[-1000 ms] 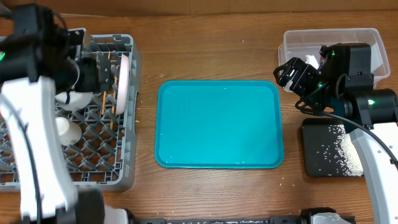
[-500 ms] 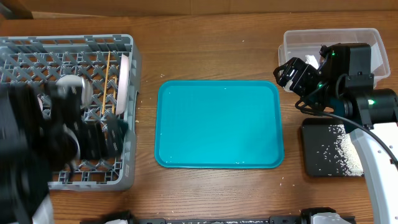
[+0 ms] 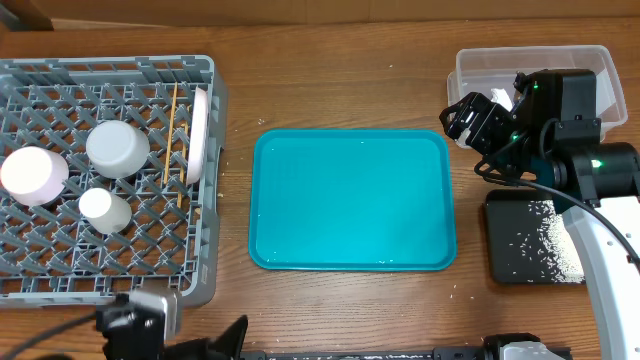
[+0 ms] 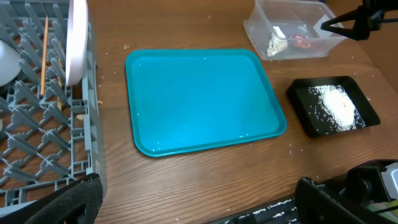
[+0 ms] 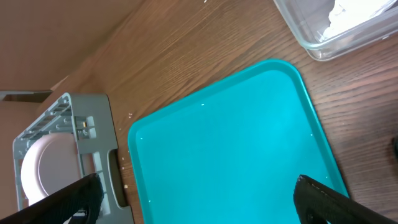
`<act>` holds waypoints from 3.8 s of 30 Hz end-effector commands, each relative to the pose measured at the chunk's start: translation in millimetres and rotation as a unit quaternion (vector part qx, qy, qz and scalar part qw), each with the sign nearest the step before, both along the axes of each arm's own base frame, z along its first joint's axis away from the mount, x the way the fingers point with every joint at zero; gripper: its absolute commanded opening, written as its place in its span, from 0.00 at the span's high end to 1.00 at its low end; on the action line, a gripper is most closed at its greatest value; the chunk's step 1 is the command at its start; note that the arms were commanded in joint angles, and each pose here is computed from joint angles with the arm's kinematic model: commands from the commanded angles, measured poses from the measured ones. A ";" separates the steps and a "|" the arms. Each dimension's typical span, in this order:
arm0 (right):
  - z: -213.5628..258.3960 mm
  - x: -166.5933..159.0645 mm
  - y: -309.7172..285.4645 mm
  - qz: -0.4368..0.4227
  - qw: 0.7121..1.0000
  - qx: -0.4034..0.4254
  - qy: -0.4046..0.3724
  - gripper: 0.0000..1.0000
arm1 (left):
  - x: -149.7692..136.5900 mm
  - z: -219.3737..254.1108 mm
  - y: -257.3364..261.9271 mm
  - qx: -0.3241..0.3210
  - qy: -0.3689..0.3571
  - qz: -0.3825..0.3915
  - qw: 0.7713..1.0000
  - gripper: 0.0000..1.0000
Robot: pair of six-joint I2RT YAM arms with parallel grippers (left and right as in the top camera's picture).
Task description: Sort waste into correct bins and load items into the dishwasher
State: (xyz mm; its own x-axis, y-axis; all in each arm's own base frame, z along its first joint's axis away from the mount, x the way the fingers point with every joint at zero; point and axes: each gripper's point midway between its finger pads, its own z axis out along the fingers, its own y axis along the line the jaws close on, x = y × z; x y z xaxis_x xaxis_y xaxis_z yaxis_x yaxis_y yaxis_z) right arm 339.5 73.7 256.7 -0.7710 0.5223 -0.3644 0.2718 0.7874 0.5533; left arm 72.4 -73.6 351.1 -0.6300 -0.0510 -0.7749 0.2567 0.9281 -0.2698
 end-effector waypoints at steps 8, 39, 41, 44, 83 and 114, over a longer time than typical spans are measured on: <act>3.0 2.0 -2.3 -0.002 1.000 -0.006 -0.008 0.00 | -4.8 -0.4 -3.5 -0.009 -0.007 -0.002 1.000 0.00; 3.0 1.9 -2.2 -0.001 1.000 -0.006 -0.008 0.00 | 120.1 -147.5 -3.0 -0.026 -0.224 -0.034 0.974 0.00; 3.0 1.9 -2.2 -0.001 1.000 -0.006 -0.008 0.00 | 131.1 -156.1 4.0 -0.017 -0.231 -0.013 0.973 0.00; 3.1 2.0 -2.2 -0.001 1.000 -0.006 -0.008 0.00 | 146.1 -166.5 16.5 -0.009 -0.246 0.026 0.969 0.00; 3.0 2.0 -2.3 -0.002 1.000 -0.006 -0.008 0.00 | 173.1 -194.1 90.5 0.041 -0.277 0.229 0.932 0.00; 2.8 2.1 -2.2 -0.001 1.000 -0.006 -0.007 0.00 | 173.2 -194.2 90.5 0.041 -0.276 0.229 0.932 0.00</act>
